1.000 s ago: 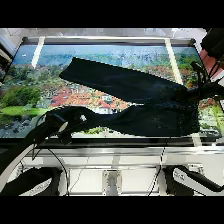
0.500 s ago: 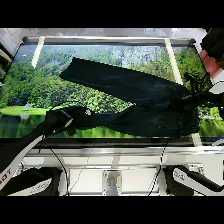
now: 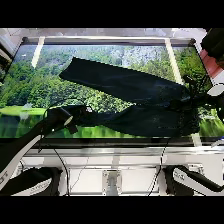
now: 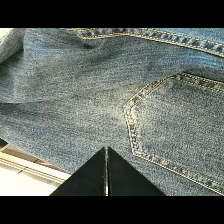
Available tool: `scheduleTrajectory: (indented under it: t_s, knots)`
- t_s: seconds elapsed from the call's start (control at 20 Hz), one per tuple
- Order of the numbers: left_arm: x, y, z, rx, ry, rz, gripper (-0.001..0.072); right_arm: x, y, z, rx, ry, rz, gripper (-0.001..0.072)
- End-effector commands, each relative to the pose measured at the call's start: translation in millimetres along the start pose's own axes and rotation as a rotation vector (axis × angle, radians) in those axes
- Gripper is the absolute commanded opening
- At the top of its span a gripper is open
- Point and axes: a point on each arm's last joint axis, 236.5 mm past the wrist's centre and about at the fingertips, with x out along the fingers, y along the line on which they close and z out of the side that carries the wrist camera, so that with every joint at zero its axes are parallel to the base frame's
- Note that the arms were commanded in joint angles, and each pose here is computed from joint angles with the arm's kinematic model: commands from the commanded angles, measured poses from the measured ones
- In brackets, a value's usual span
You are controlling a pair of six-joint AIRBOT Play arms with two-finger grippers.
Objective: Fold the clothes and pants, and hang the long-sleeved shirts on hangers.
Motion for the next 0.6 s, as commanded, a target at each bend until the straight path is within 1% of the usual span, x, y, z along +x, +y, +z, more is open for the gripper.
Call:
scheduleTrajectory:
  t_s: [0.0, 0.1, 0.15, 0.25, 0.3, 0.35, 0.4, 0.45, 0.55]
  knots:
    - [-64.0, -10.7, -24.3, -0.058, 0.045, -0.063, 0.0009, 0.3, -2.1, -1.7, -0.003, 0.007, -0.009, 0.0004]
    - [-135.4, -24.6, -34.6, -0.123, -0.036, -0.110, 0.0008, 0.1, -7.6, -4.6, -0.010, 0.019, -0.032, 0.0004]
    - [-171.8, -33.8, -44.2, -0.208, -0.075, -0.143, 0.0008, -0.1, -10.2, -6.1, -0.013, 0.025, -0.043, 0.0004]
    - [-245.2, -50.8, -70.7, -0.466, -0.119, -0.222, 0.0008, -0.7, -10.7, -7.2, -0.015, 0.029, -0.046, 0.0004]
    - [-278.6, -47.9, -59.1, -0.572, -0.259, -0.239, 0.0008, -0.7, -10.0, -6.9, -0.014, 0.027, -0.043, 0.0004]
    - [-312.3, -57.0, -50.4, -0.561, -0.369, -0.298, 0.0008, -0.6, -9.3, -6.6, -0.013, 0.026, -0.040, 0.0004]
    - [-339.8, -60.4, -42.2, -0.538, -0.468, -0.328, 0.0008, -0.6, -9.1, -7.3, -0.013, 0.029, -0.040, 0.0003]
    - [-352.7, -58.4, -38.8, -0.533, -0.511, -0.330, 0.0008, -0.7, -8.3, -9.0, -0.013, 0.036, -0.036, 0.0004]
    - [-348.4, -48.0, -37.7, -0.570, -0.479, -0.307, 0.0008, -0.9, -5.6, -15.6, -0.012, 0.064, -0.025, 0.0003]
